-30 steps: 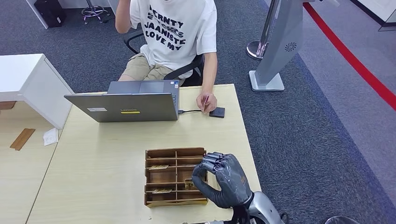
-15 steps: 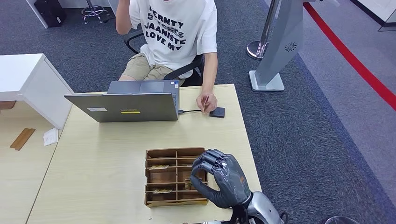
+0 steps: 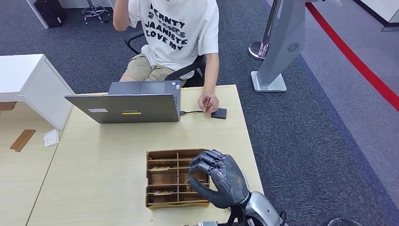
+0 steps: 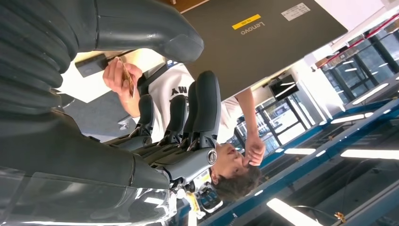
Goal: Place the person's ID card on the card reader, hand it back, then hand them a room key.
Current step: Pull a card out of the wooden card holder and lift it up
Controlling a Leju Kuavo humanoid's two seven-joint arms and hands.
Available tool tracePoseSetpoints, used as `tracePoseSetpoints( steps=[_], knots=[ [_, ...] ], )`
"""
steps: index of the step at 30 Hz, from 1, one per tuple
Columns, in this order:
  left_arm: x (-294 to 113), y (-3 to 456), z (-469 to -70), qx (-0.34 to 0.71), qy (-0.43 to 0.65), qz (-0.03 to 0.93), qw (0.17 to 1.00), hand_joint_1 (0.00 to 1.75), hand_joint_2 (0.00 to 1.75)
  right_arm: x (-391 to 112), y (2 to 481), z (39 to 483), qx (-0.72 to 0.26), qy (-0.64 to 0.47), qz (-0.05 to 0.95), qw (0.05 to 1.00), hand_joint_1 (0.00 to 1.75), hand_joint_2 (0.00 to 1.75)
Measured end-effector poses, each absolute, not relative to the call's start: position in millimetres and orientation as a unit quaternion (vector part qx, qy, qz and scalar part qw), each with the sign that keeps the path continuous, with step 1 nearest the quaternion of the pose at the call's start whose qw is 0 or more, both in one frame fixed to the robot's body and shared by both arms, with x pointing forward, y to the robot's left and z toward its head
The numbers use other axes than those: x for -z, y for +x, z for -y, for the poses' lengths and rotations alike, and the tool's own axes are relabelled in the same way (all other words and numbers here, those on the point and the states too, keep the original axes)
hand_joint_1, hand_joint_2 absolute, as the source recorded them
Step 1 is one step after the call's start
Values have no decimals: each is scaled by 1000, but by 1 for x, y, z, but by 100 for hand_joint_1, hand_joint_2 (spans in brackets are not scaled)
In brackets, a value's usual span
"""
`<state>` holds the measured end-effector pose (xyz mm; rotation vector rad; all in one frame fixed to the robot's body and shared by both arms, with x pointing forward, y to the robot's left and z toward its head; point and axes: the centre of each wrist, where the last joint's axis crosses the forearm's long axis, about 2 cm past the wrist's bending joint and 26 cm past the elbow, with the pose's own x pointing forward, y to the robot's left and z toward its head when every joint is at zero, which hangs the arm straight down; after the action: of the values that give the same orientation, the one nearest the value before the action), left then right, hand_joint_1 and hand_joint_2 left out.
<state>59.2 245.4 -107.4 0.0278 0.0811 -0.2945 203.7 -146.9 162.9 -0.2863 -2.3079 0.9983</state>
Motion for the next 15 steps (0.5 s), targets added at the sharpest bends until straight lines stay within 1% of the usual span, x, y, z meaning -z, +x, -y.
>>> tracePoseSetpoints(
  steps=[2,7,11,15],
  knots=[
    [107,59,-245,147,14,-40,988,0,0,-163,205,146,-381,-113,868,299,94,175],
    [107,59,-245,148,14,-41,988,0,0,-162,211,141,-391,-125,863,294,94,175],
    [107,59,-245,149,15,-41,988,0,0,-161,213,139,-395,-127,860,298,87,175],
    [107,59,-245,149,15,-41,988,0,0,-159,217,137,-399,-130,856,301,95,175]
  ],
)
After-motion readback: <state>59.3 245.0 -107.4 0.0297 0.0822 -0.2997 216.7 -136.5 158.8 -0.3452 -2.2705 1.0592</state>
